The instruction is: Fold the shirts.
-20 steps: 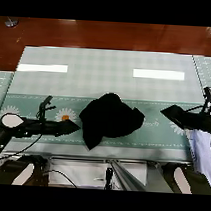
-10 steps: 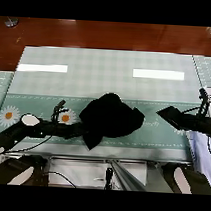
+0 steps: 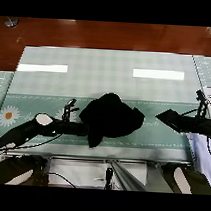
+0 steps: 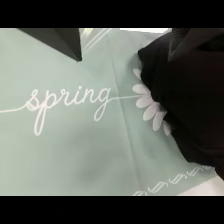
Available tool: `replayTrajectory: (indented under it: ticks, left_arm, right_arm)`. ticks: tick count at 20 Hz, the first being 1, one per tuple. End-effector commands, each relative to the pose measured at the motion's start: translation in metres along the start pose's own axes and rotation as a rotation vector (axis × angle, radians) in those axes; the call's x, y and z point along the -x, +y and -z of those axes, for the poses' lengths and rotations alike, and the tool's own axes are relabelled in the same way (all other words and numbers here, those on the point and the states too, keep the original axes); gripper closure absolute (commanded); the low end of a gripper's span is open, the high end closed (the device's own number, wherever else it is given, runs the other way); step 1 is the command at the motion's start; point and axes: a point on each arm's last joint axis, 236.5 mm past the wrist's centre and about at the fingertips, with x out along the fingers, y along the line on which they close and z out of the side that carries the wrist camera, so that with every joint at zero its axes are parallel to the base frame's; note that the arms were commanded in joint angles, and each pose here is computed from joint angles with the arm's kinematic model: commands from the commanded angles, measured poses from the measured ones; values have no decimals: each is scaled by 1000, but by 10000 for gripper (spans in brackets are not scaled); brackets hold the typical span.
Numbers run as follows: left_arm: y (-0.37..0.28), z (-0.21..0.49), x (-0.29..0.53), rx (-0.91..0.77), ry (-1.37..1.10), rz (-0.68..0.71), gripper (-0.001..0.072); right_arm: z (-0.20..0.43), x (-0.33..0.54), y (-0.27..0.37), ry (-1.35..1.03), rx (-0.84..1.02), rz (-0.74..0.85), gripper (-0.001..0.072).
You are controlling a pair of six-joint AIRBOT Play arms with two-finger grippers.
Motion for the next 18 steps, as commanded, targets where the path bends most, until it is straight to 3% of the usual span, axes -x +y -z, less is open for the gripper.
replayTrajectory:
  ticks: [1, 8, 16, 17, 18]
  left_arm:
    - [-19, -11, -2, -46, -9, 33, 680]
    - [-25, -10, -1, -53, 3, 49, 679]
    - [-25, -9, -1, -53, 6, 50, 679]
    - [-25, -9, -1, -53, 7, 51, 679]
    - [-26, -8, -1, -53, 10, 52, 679]
  right_arm:
    - [15, 1, 4, 64, 5, -15, 90]
    - [41, -19, 24, 157, -42, -167, 90]
    - [47, -89, 68, 210, 24, -175, 91]
    - [46, -94, 71, 221, 45, -169, 154]
    - [45, -97, 75, 232, 65, -168, 376]
